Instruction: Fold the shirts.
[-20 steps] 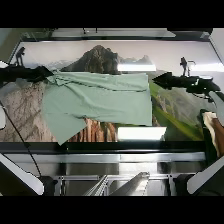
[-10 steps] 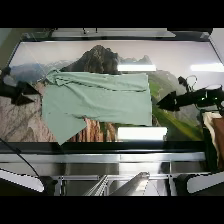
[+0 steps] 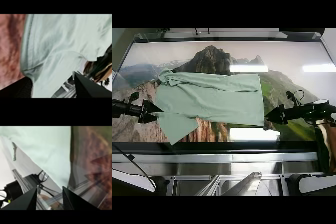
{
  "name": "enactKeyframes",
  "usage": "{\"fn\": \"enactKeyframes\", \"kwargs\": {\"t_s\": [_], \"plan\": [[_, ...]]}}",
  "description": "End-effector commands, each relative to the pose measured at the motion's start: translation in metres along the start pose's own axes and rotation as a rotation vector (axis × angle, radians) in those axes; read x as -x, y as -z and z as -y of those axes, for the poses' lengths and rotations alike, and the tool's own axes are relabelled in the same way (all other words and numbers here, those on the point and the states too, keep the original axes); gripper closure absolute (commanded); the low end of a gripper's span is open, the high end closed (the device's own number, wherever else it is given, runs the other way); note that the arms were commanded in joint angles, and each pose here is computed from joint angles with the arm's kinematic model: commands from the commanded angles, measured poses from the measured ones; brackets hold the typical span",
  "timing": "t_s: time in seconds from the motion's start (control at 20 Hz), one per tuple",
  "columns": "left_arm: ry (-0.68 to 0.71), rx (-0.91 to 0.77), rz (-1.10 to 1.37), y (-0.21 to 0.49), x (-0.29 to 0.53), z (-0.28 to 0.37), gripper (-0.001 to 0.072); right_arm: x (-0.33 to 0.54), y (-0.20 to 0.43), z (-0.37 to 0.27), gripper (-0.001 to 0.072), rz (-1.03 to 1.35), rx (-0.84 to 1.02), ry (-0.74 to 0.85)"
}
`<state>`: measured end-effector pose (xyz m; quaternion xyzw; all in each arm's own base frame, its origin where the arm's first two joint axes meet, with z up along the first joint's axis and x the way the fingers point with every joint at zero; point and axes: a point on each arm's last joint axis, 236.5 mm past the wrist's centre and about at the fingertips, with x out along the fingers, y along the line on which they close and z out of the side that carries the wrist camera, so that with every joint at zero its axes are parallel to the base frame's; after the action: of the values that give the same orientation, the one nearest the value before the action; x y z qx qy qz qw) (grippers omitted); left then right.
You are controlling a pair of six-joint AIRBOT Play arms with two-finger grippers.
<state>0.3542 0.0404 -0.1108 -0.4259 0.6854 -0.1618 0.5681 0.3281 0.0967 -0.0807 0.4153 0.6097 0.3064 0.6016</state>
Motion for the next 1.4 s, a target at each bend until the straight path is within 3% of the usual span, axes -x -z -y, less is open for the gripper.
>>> {"fn": "enactKeyframes", "kwargs": {"t_s": [0.0,0.05,0.1,0.15,0.2,0.65,1.15,1.35], "plan": [[0.012,-0.008,-0.144,0.025,-0.029,0.011,0.0146,-0.001,-0.006,0.001,0.0349,0.030,-0.008,-0.002],[0.027,-0.027,-0.165,0.032,-0.039,0.018,0.0156,-0.001,-0.010,0.004,0.0348,0.047,-0.016,0.012],[0.020,-0.049,-0.178,0.036,-0.046,0.021,0.0214,-0.002,-0.013,0.008,0.0348,0.062,-0.018,0.028],[0.006,-0.061,-0.192,0.039,-0.050,0.021,0.0424,-0.003,-0.015,0.010,0.0347,0.066,-0.022,0.036],[0.002,-0.068,-0.199,0.040,-0.052,0.021,0.0702,-0.005,-0.014,0.011,0.0347,0.060,-0.035,0.036],[0.064,-0.047,-0.241,0.053,-0.039,0.028,0.0693,-0.050,-0.021,0.015,0.0350,0.054,-0.056,0.105],[0.076,-0.059,-0.150,0.051,-0.002,0.033,0.0692,0.032,-0.044,0.017,0.0350,0.205,-0.064,0.080],[0.098,-0.049,-0.109,0.047,0.009,0.033,0.0692,0.010,-0.044,0.020,0.0350,0.174,-0.046,0.115]]}}
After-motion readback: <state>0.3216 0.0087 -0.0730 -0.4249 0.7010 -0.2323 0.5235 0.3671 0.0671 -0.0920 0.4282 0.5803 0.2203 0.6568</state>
